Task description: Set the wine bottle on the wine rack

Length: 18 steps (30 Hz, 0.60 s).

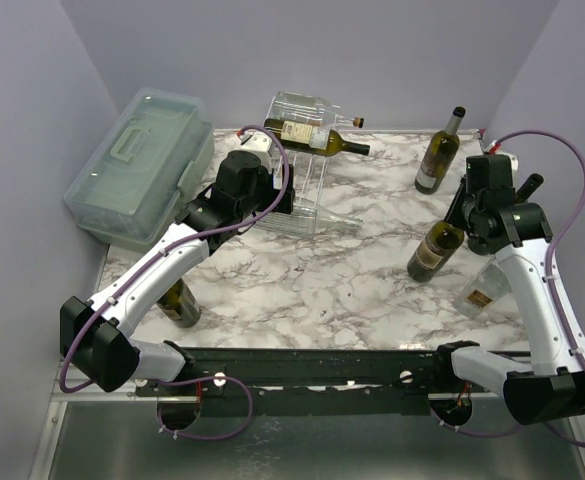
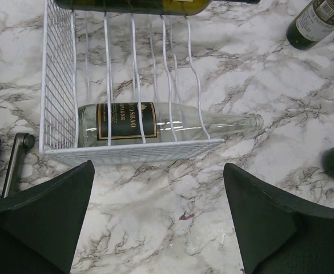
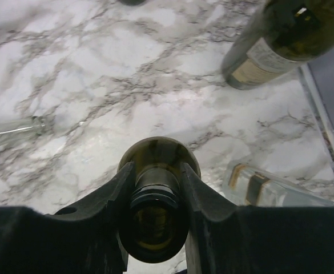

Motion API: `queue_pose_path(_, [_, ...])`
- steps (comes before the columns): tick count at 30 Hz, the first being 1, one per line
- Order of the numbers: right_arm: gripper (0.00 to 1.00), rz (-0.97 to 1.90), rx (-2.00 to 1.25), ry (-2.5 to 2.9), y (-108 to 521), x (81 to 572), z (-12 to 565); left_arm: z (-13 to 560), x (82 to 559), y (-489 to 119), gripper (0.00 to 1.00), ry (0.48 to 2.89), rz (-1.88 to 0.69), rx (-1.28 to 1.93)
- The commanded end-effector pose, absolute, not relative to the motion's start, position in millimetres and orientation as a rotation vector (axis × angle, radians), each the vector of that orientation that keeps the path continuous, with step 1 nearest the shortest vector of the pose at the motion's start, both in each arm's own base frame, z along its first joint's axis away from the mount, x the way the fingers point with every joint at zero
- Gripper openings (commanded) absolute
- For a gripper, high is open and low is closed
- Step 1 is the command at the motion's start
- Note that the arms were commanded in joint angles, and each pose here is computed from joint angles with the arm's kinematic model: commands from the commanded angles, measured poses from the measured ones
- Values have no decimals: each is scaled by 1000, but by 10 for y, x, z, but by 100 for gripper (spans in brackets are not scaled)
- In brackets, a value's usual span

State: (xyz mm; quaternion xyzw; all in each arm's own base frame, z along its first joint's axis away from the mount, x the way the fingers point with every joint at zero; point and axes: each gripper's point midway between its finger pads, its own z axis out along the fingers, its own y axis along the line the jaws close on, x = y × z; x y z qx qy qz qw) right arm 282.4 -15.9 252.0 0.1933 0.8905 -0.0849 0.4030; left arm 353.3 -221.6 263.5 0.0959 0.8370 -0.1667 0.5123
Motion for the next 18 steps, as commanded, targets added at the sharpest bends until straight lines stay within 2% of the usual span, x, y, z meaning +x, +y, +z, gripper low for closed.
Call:
queue_pose_path(1, [1,17,412,2174,131,2966,2896,2674,3509,-2208,97,2004,-396,233])
queue_pose_path(7, [1,189,396,2172,381,3016,3013,2684,3506,-2187,97,2000,-388,229])
queue_pose_path(18, [1,708,368,2137,1101,3116,3241,2784,3499,-2086,96,1970,-351,202])
